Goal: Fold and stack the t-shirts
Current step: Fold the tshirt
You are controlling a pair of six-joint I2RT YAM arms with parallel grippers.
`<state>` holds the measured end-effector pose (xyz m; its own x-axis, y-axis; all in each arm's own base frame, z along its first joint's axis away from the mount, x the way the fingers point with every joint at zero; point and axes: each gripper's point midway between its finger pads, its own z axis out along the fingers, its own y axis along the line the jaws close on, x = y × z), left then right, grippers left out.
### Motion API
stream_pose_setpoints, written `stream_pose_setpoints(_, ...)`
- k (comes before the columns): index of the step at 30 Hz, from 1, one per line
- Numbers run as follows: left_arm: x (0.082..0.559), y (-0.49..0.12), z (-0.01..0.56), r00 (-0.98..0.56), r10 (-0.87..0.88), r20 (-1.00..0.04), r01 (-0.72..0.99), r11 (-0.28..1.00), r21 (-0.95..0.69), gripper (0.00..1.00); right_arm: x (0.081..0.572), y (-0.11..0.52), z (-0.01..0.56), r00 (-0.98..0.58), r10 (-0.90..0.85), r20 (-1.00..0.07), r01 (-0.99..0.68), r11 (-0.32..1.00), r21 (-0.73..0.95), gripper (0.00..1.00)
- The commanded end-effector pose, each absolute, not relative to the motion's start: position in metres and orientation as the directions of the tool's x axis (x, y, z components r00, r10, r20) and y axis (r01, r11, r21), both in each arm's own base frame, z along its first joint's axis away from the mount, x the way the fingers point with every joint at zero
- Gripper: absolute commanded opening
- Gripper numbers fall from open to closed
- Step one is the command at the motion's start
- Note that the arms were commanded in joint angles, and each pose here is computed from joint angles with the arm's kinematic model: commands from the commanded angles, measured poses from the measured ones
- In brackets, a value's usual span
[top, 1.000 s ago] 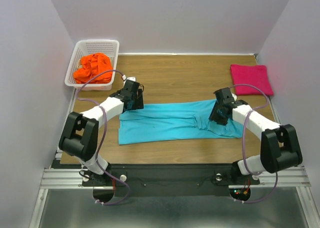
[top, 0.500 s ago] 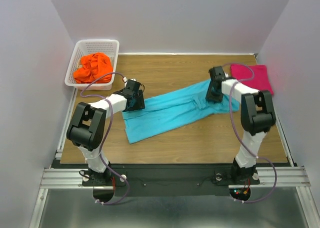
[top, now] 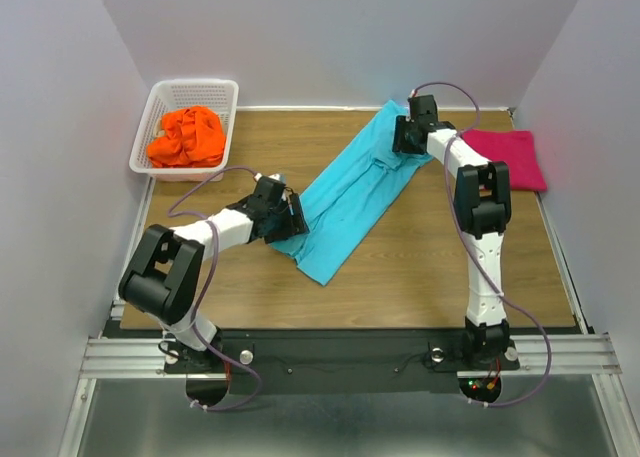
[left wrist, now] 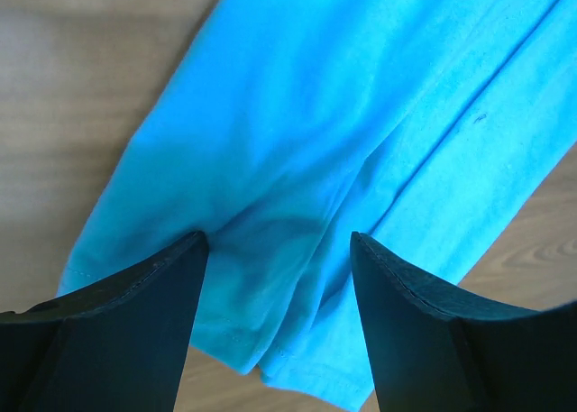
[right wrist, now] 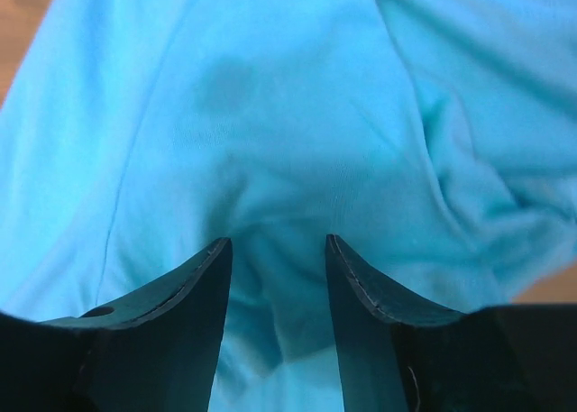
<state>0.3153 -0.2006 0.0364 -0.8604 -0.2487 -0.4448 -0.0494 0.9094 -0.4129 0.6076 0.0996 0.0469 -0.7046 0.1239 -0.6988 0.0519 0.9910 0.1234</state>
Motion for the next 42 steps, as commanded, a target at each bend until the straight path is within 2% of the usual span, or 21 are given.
stream_pose_setpoints(1,0.279,-0.202,0.036,-0.897,-0.255,-0.362,-0.066,0.885,-0.461,0.76,0.576,0.138,0.140,-0.631,0.035,-0.775,-0.107,0.985,0.132,0.52)
stream_pose_setpoints(2,0.279,-0.202,0.039,-0.892,-0.260,-0.370,-0.063,0.881,-0.468,0.77,0.568,0.135,0.122,-0.659,0.018,-0.752,-0.104,0.988,0.114,0.53)
stream_pose_setpoints(3,0.272,-0.204,0.037,-0.898,-0.253,-0.359,-0.056,0.876,-0.479,0.77,0.554,0.153,0.153,-0.621,-0.010,-0.784,-0.145,0.984,0.102,0.53)
stream_pose_setpoints(4,0.272,-0.206,0.046,-0.889,-0.257,-0.380,-0.039,0.868,-0.495,0.76,0.534,0.160,0.140,-0.652,-0.036,-0.757,-0.163,0.982,0.094,0.53)
stream_pose_setpoints(7,0.274,-0.195,0.062,-0.856,-0.269,-0.441,-0.032,0.880,-0.474,0.77,0.489,0.197,0.166,-0.635,-0.055,-0.771,-0.230,0.966,0.120,0.53)
stream_pose_setpoints(12,0.288,-0.158,0.083,-0.763,-0.291,-0.578,-0.094,0.933,-0.346,0.77,0.389,0.254,0.130,-0.730,-0.129,-0.671,-0.360,0.907,0.217,0.49)
stream_pose_setpoints(14,0.291,-0.145,0.089,-0.730,-0.304,-0.612,-0.128,0.940,-0.315,0.77,0.357,0.276,0.124,-0.743,-0.162,-0.649,-0.408,0.879,0.248,0.43)
stream_pose_setpoints(16,0.293,-0.137,0.089,-0.715,-0.311,-0.626,-0.158,0.944,-0.289,0.77,0.328,0.287,0.105,-0.765,-0.204,-0.610,-0.444,0.854,0.271,0.37)
stream_pose_setpoints(20,0.292,-0.124,0.073,-0.728,-0.317,-0.608,-0.223,0.948,-0.226,0.77,0.280,0.316,0.101,-0.731,-0.306,-0.609,-0.553,0.789,0.268,0.38)
stream_pose_setpoints(26,0.293,-0.118,0.052,-0.751,-0.288,-0.595,-0.235,0.957,-0.167,0.81,0.248,0.314,0.094,-0.681,-0.390,-0.620,-0.636,0.734,0.238,0.49)
stream_pose_setpoints(34,0.291,-0.124,0.035,-0.800,-0.233,-0.553,-0.183,0.972,-0.145,0.81,0.231,0.328,0.098,-0.634,-0.447,-0.631,-0.702,0.674,0.229,0.50)
stream_pose_setpoints(38,0.288,-0.119,0.024,-0.819,-0.202,-0.536,-0.177,0.979,-0.099,0.78,0.223,0.342,0.096,-0.603,-0.484,-0.635,-0.732,0.651,0.199,0.50)
stream_pose_setpoints(42,0.286,-0.118,0.016,-0.832,-0.189,-0.521,-0.173,0.982,-0.080,0.68,0.214,0.352,0.091,-0.560,-0.534,-0.633,-0.766,0.625,0.150,0.50)
